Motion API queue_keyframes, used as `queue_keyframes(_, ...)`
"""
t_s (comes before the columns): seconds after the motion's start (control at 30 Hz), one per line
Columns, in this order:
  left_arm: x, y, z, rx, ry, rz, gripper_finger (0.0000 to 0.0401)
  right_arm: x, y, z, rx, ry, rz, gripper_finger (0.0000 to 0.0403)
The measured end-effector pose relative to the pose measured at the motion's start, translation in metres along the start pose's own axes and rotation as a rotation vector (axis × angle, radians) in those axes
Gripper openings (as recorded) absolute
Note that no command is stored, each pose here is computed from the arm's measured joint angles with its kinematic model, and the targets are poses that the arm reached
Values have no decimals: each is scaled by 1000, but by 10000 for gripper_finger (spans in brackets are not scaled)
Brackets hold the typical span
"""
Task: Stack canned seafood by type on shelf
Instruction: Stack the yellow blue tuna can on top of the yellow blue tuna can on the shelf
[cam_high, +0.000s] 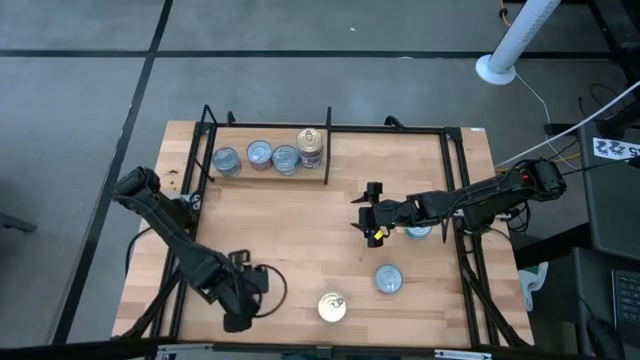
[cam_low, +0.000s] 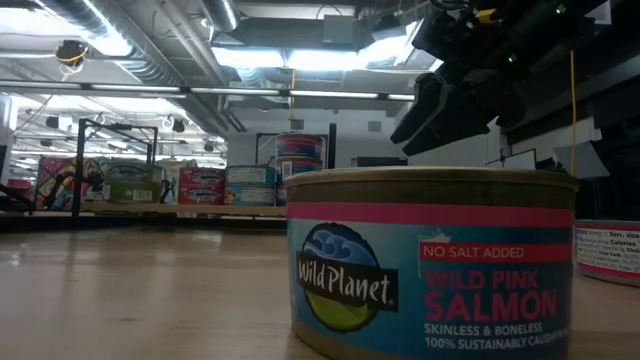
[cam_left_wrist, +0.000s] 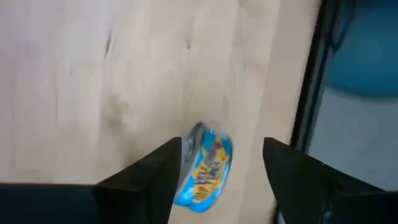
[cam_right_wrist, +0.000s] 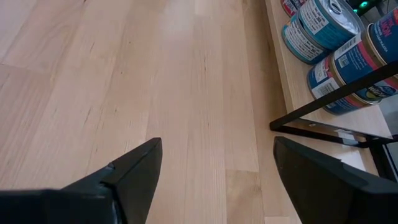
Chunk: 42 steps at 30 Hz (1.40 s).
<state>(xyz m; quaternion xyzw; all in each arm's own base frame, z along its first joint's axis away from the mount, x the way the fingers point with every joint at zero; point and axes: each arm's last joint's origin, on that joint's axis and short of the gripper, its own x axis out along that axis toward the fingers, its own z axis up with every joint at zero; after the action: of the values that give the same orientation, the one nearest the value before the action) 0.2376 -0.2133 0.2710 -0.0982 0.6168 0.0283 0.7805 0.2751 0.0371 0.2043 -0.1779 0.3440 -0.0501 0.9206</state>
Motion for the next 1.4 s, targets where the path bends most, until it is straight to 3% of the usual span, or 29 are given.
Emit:
queue_keyframes(0.13,14,-4,0,180,39,24,221,0,0,0,0,0,0,308)
queue_keyframes(0.33,31,-12,-5,287,129,10,221,0,0,0,0,0,0,308)
queue_keyframes(0.9,36,-15,-25,333,220,100,221,0,0,0,0,0,0,308)
queue_keyframes(1.03,40,-10,-29,288,254,143,221,0,0,0,0,1,0,308)
queue_keyframes(1.4,48,-7,-34,294,280,137,221,0,0,-1,-1,5,1,308)
